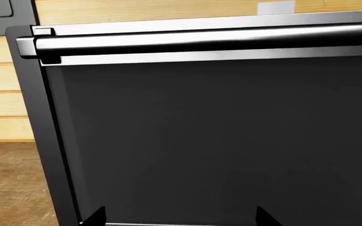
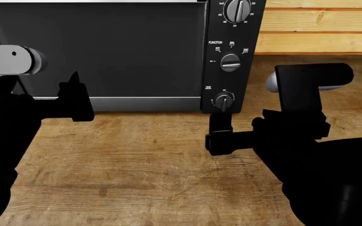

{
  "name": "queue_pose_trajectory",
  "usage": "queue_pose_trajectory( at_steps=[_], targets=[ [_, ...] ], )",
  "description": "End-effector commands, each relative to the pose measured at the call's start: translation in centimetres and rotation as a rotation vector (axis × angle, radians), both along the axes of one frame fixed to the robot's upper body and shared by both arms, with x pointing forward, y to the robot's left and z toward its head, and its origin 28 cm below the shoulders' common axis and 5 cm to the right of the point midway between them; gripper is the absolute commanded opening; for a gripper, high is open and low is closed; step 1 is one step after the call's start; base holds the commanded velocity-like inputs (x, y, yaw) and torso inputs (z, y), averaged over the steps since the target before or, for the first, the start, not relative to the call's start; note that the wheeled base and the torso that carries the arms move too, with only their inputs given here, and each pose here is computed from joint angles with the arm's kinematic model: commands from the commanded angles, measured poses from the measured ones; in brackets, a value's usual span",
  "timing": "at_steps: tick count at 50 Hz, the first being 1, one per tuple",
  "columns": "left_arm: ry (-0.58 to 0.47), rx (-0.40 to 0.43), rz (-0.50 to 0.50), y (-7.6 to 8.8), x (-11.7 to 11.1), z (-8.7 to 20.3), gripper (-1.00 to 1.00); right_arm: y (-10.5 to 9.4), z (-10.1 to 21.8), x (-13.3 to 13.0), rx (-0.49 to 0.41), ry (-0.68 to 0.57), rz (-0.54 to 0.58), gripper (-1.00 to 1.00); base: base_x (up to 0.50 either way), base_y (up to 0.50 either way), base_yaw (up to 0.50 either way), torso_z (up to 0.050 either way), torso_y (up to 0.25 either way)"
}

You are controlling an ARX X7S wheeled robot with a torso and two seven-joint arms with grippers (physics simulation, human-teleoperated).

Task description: Turn on the toaster oven by setting the timer.

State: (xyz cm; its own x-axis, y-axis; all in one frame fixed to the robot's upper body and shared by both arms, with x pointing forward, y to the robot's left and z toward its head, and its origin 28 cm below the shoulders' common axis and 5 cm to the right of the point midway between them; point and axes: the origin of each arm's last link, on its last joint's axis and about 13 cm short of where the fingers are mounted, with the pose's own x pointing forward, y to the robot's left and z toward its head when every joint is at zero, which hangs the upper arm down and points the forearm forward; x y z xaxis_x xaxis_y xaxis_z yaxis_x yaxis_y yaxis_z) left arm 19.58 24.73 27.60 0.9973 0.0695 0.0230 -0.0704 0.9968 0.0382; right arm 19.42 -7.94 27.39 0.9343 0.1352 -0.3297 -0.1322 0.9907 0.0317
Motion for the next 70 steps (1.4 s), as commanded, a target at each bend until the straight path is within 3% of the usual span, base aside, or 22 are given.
queue_pose_trajectory(
  at_steps=[1, 27, 44, 70],
  targets=[
    [0.001, -0.001, 0.001, 0.0, 0.0, 0.0, 1.00, 0.1, -0.2, 0.2, -0.009, 0.027, -0.003, 1.00, 0.00, 0.00, 0.00, 0.000, 0.000],
    [0.002, -0.003, 0.000, 0.0, 0.1, 0.0, 1.00, 0.0, -0.1, 0.3, -0.006, 0.029, 0.004, 1.00, 0.00, 0.00, 0.00, 0.000, 0.000],
    [0.003, -0.003, -0.003, -0.1, 0.2, 0.0, 1.00, 0.9, -0.6, 0.3, -0.061, -0.033, -0.036, 1.00, 0.00, 0.00, 0.00, 0.000, 0.000],
    [0.005, -0.007, -0.003, -0.1, 0.3, -0.1, 1.00, 1.9, -1.1, 0.7, -0.081, -0.013, -0.055, 1.00, 0.00, 0.00, 0.00, 0.000, 0.000]
  ],
)
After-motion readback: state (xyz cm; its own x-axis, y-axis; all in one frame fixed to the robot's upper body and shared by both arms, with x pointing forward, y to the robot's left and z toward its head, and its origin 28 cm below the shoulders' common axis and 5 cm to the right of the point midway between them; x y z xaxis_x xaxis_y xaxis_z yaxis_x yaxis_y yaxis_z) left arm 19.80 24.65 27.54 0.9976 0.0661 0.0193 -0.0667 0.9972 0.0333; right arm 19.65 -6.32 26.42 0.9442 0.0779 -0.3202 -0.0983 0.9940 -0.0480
